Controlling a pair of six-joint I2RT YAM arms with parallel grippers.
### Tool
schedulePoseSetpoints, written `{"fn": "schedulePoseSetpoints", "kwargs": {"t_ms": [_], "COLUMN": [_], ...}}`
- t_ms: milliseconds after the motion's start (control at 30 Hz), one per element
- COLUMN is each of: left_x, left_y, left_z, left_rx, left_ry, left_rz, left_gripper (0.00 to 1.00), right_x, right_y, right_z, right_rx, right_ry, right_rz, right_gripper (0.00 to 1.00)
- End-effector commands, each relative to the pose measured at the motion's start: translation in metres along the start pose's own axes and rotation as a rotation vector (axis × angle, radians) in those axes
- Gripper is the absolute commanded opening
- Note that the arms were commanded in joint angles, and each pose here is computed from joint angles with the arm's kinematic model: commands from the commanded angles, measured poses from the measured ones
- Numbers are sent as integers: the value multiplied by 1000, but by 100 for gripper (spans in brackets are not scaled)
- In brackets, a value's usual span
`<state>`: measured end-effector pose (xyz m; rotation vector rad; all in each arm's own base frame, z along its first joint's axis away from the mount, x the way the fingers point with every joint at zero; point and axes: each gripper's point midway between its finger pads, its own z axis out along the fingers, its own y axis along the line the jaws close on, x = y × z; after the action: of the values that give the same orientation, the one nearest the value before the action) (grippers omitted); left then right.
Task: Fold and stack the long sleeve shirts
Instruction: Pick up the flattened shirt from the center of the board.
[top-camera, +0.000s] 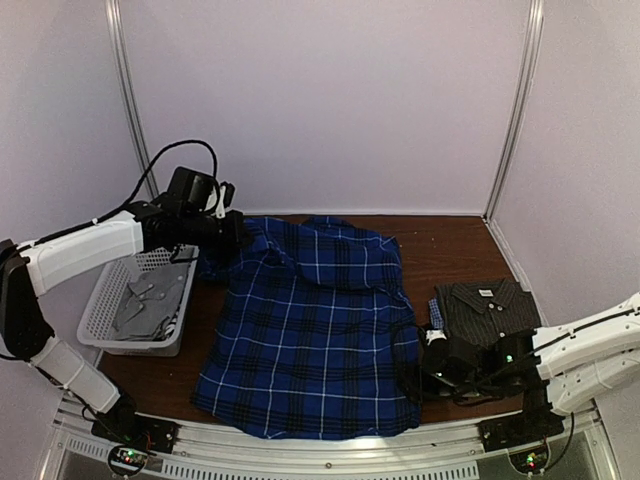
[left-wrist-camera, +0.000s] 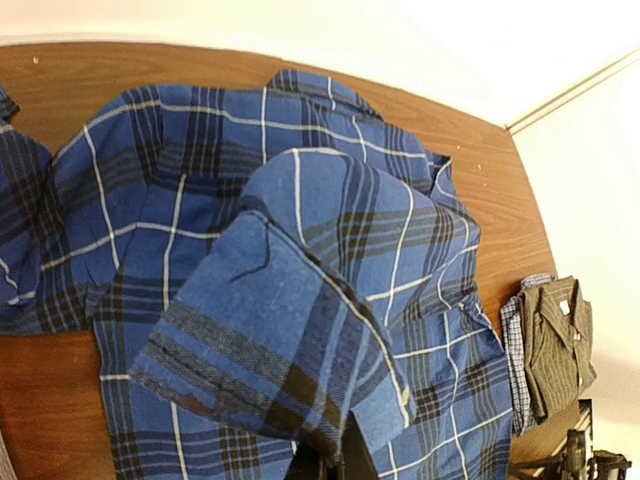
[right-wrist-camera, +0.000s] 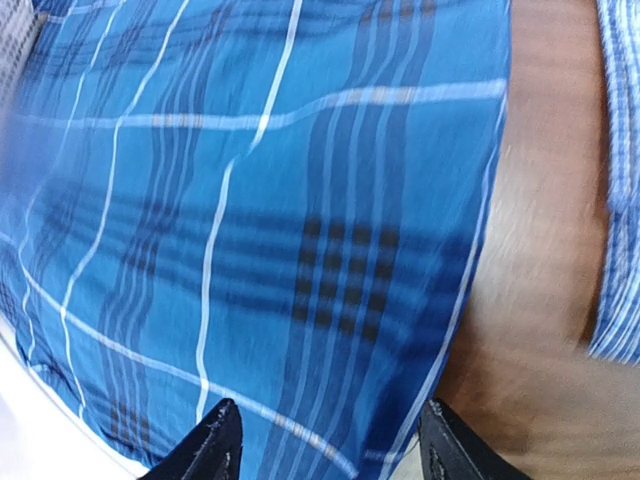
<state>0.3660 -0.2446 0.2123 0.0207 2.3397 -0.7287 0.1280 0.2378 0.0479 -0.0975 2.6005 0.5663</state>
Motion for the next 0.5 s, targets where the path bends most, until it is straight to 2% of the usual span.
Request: {"fn": "schedulePoseSetpoints", "kwargs": {"t_ms": [0,267,367,467], "left_x": [-25,-33,-36,-42], "left_y": [-4,-6,-7,-7], "left_z": [-22,-31,-31,-33], "left_rx": [-7,-7,-13,-18], "left_ry": [-66,-80,-81,-87], "left_rz": [37,60,69,72], "left_gripper": [0,0,0,0], "right_x": [19,44,50,50], "right_y": [-5,5,12,18], "right_z": [0,-1,-3,-8], "right_rx": [40,59,48,49], "right_ry": [34,85,92,79], "right_rz": [15,-12,-14,-12], "right_gripper": [61,51,43,31]}}
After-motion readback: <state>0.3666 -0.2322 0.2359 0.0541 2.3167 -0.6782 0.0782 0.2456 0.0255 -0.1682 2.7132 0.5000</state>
